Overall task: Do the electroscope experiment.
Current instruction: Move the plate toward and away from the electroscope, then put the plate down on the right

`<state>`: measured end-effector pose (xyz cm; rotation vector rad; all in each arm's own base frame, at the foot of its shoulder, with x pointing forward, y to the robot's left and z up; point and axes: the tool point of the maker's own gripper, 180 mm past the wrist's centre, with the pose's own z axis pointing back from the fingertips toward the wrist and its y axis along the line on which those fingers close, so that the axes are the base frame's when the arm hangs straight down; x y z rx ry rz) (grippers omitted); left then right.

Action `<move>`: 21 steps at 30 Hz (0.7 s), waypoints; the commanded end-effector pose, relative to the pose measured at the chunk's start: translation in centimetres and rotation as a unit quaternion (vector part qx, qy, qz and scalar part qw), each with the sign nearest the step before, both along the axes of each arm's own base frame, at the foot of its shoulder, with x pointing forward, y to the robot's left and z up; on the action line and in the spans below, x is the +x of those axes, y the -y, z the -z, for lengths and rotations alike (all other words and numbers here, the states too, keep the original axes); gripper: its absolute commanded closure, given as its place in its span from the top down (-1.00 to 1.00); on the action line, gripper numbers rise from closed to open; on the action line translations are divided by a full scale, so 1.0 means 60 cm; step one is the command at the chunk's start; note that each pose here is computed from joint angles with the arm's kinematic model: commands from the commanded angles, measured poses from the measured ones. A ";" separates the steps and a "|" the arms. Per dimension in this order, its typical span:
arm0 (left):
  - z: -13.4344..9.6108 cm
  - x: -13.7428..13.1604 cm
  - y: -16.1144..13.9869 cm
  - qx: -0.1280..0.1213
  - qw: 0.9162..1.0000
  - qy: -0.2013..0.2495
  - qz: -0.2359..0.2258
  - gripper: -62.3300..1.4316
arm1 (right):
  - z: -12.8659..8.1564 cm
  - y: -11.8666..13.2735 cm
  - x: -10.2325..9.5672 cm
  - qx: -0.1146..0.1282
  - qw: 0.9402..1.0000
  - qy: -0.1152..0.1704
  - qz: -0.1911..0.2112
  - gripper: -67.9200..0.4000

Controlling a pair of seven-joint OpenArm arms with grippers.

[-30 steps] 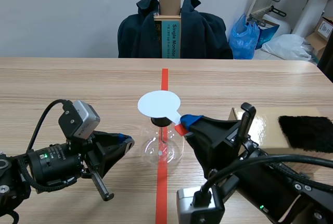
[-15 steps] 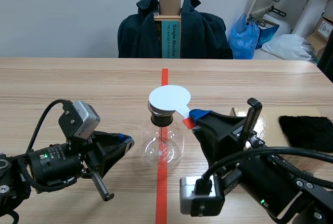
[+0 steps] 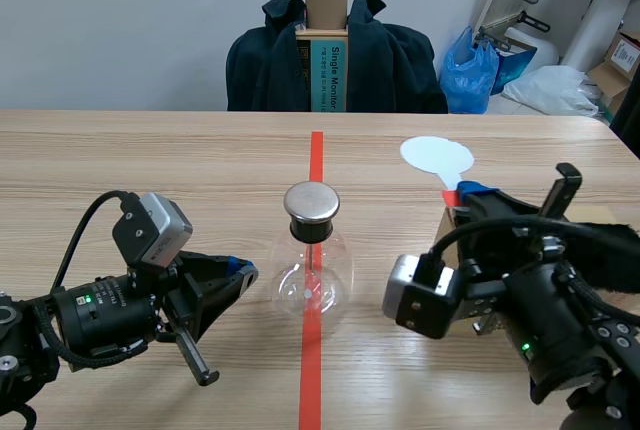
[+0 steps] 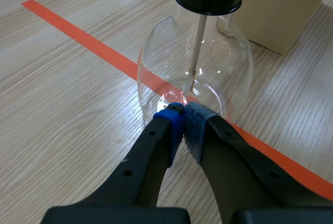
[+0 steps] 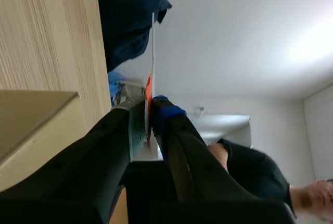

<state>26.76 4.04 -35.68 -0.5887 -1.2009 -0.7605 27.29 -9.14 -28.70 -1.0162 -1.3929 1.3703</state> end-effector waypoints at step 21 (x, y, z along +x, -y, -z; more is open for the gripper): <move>-0.014 0.004 0.005 -0.016 1.000 0.009 -0.001 -0.90 | -0.002 0.062 -0.087 -0.043 0.998 -0.032 0.036 -0.96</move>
